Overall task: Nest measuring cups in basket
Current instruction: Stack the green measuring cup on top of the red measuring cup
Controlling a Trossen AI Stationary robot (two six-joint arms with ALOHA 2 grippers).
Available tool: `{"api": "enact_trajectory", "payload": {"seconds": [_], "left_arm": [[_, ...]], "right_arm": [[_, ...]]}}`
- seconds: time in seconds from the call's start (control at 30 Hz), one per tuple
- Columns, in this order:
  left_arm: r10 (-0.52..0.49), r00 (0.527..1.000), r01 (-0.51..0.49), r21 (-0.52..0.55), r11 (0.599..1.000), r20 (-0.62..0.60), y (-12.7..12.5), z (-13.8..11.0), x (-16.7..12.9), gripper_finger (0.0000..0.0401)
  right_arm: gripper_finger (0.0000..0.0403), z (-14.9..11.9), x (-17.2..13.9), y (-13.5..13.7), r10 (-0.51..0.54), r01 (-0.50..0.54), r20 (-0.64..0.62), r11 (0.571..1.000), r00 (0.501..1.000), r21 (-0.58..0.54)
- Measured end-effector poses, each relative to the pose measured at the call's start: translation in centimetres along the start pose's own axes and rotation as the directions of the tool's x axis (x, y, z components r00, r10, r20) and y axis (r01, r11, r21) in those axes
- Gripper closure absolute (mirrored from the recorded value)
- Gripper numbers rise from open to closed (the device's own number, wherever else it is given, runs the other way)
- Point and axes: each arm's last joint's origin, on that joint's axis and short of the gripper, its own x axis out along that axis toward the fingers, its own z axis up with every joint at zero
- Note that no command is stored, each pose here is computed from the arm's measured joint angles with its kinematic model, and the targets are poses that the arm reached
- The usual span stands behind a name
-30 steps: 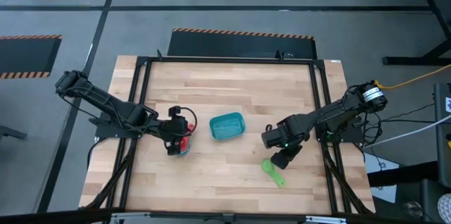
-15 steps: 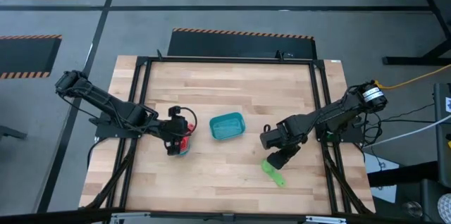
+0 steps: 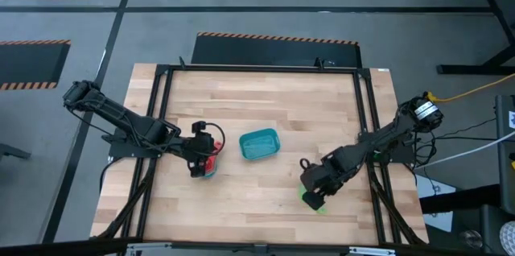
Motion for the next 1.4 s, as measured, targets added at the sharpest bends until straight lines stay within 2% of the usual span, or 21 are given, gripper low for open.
{"api": "enact_trajectory", "payload": {"seconds": [0.23,0.33,0.67,0.87,1.03,1.4], "left_arm": [[-0.001,1.0,0.001,-0.001,1.0,0.002,0.0,0.0,0.0,0.0335],[-0.001,1.0,0.001,-0.001,1.0,0.003,0.0,0.0,0.0,0.0335],[-0.003,1.0,0.003,-0.003,1.0,0.007,0.0,0.1,0.0,0.0335],[-0.003,1.0,0.003,-0.003,1.0,0.007,0.0,0.1,0.0,0.0335],[-0.003,1.0,0.003,-0.003,1.0,0.007,0.0,0.1,0.0,0.0335],[-0.003,1.0,0.003,-0.003,1.0,0.007,0.0,0.1,0.0,0.0335]], "right_arm": [[0.0079,-1.2,1.1,0.1,-0.048,0.044,0.104,0.998,0.993,0.046],[0.0079,-1.4,2.1,0.2,-0.079,0.073,0.098,0.995,0.992,0.068],[0.0079,-1.5,5.9,0.6,-0.112,0.11,0.075,0.993,0.991,0.031],[0.0082,-1.2,6.8,0.5,-0.141,0.138,0.064,0.99,0.988,0.04],[0.0107,-1.1,7.0,0.5,-0.152,0.149,0.06,0.988,0.987,0.045],[0.0189,-1.1,7.1,0.3,-0.166,0.162,0.059,0.985,0.984,0.056]]}}
